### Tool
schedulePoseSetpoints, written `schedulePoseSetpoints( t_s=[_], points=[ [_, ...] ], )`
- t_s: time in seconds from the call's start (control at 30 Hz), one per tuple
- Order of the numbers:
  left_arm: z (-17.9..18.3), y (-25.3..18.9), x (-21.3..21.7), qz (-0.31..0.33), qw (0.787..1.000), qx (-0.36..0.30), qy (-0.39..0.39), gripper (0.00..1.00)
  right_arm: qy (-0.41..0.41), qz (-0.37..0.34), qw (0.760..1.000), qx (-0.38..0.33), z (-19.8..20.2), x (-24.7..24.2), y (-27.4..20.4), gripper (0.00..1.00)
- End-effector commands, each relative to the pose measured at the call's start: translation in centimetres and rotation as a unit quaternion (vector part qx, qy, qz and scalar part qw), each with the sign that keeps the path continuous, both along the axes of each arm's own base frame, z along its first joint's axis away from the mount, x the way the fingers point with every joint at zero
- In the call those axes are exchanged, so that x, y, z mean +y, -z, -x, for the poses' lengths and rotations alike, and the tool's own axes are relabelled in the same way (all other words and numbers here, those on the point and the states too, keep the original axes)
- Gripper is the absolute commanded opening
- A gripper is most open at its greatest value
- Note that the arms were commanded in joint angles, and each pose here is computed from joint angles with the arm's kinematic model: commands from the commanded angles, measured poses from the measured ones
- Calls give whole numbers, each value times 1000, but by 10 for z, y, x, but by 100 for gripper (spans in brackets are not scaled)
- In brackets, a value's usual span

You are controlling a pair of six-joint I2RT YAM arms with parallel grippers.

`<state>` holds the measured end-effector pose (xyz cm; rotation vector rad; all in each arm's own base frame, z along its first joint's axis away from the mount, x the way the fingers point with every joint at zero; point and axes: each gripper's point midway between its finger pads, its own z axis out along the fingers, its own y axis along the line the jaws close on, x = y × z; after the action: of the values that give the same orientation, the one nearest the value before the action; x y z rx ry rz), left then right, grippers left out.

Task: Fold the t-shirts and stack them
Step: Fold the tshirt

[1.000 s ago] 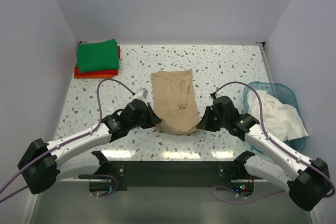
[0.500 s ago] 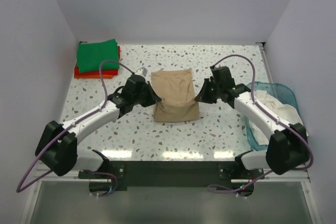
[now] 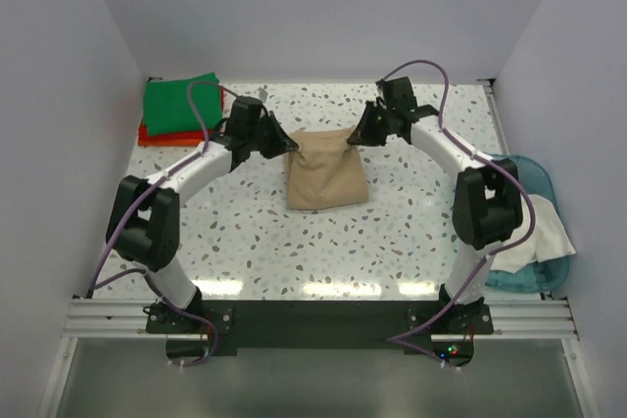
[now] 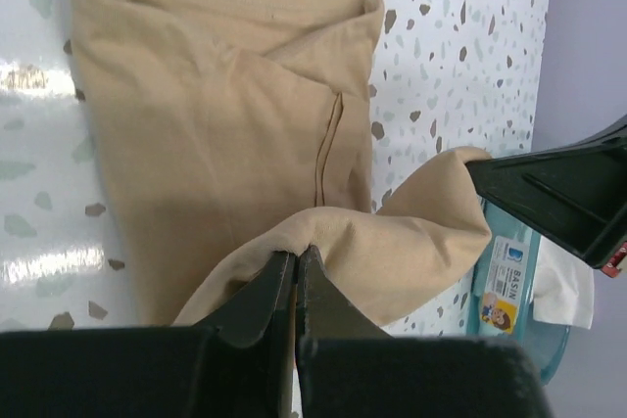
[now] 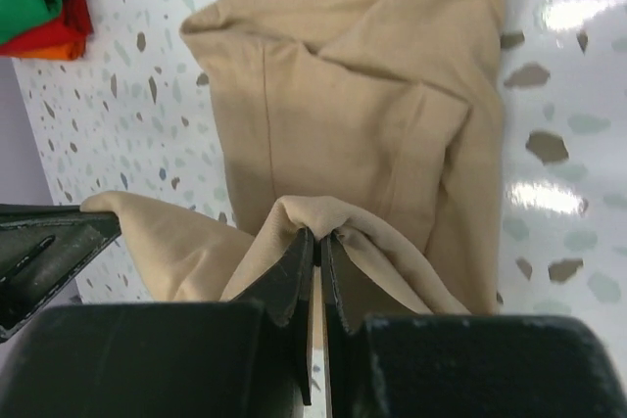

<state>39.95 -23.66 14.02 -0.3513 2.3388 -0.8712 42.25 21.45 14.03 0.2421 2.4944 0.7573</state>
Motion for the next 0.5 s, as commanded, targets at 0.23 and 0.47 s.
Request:
schedulePoseSetpoints(
  t_s=[0.23,0.47],
  points=[
    [-88,3,16,47,998,-31,-2,0,-1,-60,998,-24,-96,16,-3,0],
    [-125,19,33,85,995,-48,-10,14,14,-93,995,-24,-141,12,25,24]
  ],
)
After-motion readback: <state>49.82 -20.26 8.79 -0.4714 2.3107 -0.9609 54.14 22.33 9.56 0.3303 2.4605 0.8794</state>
